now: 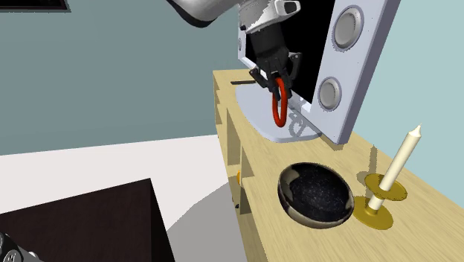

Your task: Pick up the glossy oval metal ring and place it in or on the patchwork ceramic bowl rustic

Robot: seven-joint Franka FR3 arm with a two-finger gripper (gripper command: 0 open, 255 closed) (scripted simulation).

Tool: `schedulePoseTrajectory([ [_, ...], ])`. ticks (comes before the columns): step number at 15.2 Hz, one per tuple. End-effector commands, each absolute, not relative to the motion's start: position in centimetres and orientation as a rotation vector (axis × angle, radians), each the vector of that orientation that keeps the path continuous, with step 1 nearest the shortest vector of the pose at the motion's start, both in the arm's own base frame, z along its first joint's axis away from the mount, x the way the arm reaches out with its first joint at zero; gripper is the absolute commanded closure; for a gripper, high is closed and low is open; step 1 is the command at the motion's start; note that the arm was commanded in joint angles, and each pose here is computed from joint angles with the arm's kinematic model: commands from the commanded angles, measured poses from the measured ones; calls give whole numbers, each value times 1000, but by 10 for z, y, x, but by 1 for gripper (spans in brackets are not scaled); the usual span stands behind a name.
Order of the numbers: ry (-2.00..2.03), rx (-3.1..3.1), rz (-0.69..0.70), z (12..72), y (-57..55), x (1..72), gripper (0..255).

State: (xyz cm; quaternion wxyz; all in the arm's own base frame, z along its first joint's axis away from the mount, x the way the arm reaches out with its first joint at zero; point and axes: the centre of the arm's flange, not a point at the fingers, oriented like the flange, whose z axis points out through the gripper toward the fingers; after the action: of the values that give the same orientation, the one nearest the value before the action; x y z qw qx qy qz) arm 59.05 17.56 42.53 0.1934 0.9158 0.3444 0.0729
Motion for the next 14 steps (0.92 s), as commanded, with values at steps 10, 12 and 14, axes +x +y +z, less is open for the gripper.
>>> schedulePoseTrajectory([
  [10,966,2569,204,467,87,587,255],
  [12,966,2569,204,473,61,587,255],
  [14,966,2569,204,479,35,586,255],
])
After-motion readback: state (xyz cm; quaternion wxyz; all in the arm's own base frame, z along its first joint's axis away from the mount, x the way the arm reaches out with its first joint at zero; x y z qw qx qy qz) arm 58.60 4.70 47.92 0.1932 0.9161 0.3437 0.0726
